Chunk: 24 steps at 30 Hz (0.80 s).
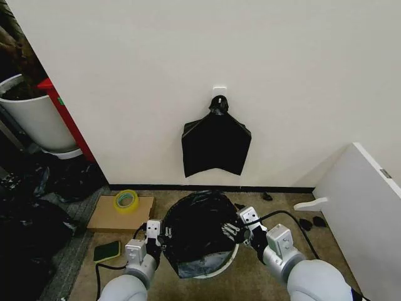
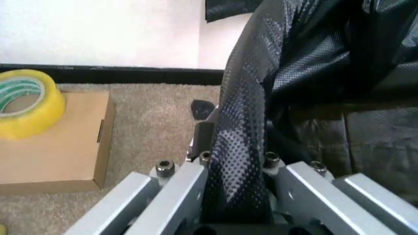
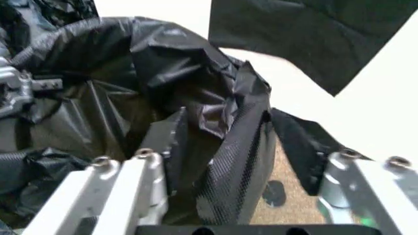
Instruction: Place the garbage bag over the trash bin.
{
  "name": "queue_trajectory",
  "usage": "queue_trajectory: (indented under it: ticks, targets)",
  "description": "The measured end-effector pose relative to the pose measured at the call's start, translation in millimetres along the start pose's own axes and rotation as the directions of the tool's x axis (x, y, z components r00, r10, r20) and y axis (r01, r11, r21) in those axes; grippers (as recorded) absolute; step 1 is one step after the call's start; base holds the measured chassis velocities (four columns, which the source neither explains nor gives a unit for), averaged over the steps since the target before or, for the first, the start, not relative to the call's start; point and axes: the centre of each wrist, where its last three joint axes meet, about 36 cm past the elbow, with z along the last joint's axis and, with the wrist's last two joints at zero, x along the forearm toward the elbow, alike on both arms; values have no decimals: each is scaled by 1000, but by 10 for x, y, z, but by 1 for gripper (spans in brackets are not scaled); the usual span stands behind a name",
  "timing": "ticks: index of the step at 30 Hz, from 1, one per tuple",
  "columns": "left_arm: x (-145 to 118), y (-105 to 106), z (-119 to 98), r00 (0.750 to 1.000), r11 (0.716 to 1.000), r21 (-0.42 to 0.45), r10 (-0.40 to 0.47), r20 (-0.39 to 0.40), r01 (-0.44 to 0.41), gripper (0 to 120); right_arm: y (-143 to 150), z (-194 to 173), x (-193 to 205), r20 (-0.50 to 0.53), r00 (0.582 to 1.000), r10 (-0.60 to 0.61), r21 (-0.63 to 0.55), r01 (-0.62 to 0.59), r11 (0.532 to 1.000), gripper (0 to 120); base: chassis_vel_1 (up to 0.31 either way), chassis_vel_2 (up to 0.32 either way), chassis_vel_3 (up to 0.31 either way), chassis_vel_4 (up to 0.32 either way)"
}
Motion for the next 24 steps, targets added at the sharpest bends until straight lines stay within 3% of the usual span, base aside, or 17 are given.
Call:
queue_trajectory:
  ticks: [2, 6, 11, 24]
  targets:
    - [-4, 0, -5, 1000, 1000, -1, 1, 3, -1, 1, 0, 43, 3, 4, 1000, 20, 14, -20, 1000, 34, 0, 0, 0, 0]
    - [-10, 5, -6, 1000, 1000, -3, 1, 4, -1, 1, -5, 81, 4, 14, 999, 39, 31, -40, 999, 26, 0, 0, 0, 0]
    - [-18, 8, -15, 1000, 1000, 0, 1, 6, -1, 1, -3, 130, 5, 14, 998, 53, 39, -54, 998, 4, 0, 0, 0, 0]
    - [-9, 3, -33, 1000, 999, 51, 4, 25, -5, 1, -81, 230, -71, 4, 994, 111, 22, -111, 994, 0, 0, 0, 0, 0]
